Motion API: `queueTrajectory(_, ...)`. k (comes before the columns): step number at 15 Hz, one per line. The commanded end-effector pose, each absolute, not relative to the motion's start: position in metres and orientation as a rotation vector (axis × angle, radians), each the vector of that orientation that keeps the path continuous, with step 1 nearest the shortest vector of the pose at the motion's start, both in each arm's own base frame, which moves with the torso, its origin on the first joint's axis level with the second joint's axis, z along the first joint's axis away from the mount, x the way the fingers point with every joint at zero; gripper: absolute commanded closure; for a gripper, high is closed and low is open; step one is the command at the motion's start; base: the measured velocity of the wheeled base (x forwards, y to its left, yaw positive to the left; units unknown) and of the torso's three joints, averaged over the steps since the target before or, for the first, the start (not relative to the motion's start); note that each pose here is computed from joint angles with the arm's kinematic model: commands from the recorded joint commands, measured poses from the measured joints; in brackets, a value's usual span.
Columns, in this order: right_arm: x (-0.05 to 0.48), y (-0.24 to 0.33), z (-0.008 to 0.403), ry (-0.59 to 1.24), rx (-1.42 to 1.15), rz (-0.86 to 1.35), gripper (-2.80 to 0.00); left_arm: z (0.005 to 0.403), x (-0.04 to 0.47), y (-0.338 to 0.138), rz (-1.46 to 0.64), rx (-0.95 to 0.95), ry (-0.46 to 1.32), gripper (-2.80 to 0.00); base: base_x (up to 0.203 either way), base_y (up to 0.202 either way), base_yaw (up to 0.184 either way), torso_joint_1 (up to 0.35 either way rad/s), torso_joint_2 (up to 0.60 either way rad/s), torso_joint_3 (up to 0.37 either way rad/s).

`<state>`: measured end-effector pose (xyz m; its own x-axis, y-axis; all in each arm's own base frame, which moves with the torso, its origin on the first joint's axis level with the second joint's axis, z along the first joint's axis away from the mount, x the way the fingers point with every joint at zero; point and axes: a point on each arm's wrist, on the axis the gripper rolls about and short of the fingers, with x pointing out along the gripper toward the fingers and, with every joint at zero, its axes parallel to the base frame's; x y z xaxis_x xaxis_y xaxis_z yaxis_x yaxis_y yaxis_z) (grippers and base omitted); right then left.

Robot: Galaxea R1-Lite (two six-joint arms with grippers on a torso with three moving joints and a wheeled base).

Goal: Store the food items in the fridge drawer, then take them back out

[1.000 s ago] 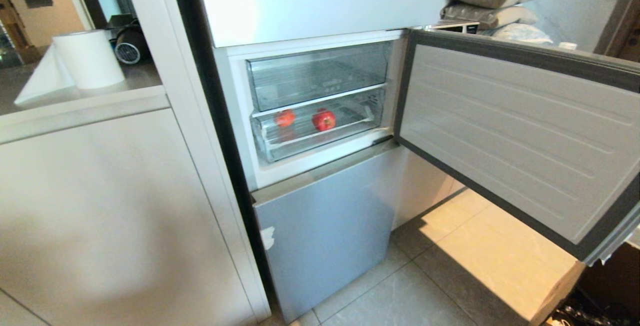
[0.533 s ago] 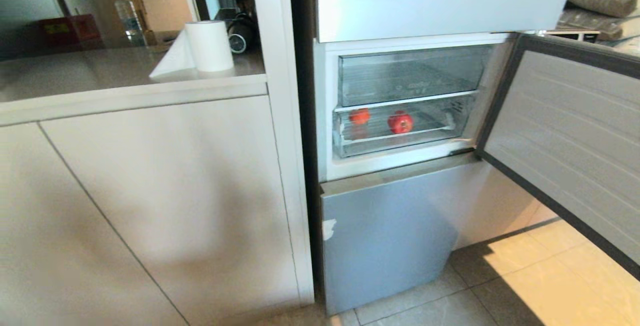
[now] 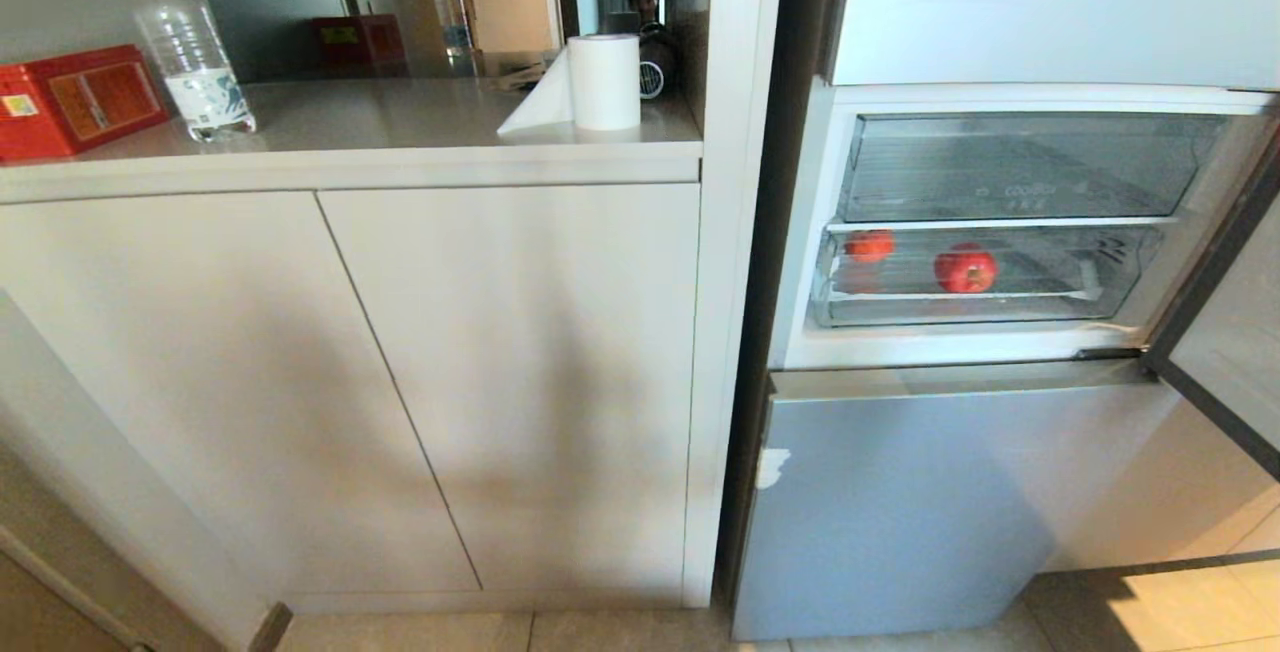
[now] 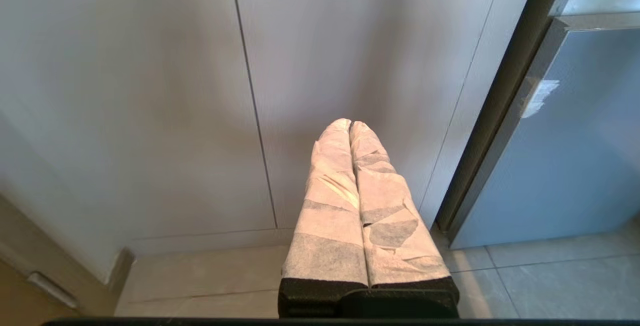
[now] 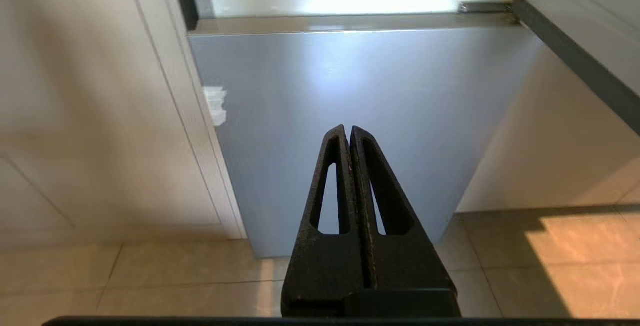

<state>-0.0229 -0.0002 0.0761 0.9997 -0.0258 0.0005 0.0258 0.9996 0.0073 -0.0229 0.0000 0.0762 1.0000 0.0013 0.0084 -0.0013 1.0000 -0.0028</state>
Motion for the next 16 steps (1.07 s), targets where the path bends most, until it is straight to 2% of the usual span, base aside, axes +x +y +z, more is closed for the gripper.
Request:
queueTrajectory(1,-0.026,0.0,0.086,-0.039,-0.022,-0.019,0.0,0.076,-0.023,0.0,0.002,-0.003,-0.006,0.0,0.0,0.0,0.0,0.0,0.0,0.0)
queueTrajectory(3,-0.03,0.001,0.119,-0.088,-0.055,0.01,0.0,0.076,-0.023,0.0,0.002,-0.003,-0.006,0.0,0.0,0.0,0.0,0.0,0.0,0.0)
queueTrajectory(5,-0.014,0.001,0.148,0.006,-0.059,0.052,0.0,0.076,-0.023,0.0,0.002,-0.003,-0.006,0.0,0.0,0.0,0.0,0.0,0.0,0.0)
queueTrajectory(8,0.046,0.002,0.18,0.19,-0.032,0.116,0.0,0.076,-0.023,0.0,0.002,-0.003,-0.006,0.0,0.0,0.0,0.0,0.0,0.0,0.0)
queueTrajectory(11,0.13,0.004,0.193,0.316,0.045,0.148,0.0,0.076,-0.023,0.0,0.002,-0.003,-0.006,0.0,0.0,0.0,0.0,0.0,0.0,0.0)
queueTrajectory(12,0.16,0.004,0.19,0.352,0.067,0.153,-2.8,0.076,-0.023,0.0,0.002,-0.003,-0.006,0.0,0.0,0.0,0.0,0.0,0.0,0.0)
queueTrajectory(16,0.267,0.012,0.159,0.363,0.111,0.175,-2.8,0.076,-0.023,0.0,0.002,-0.003,-0.006,0.0,0.0,0.0,0.0,0.0,0.0,0.0)
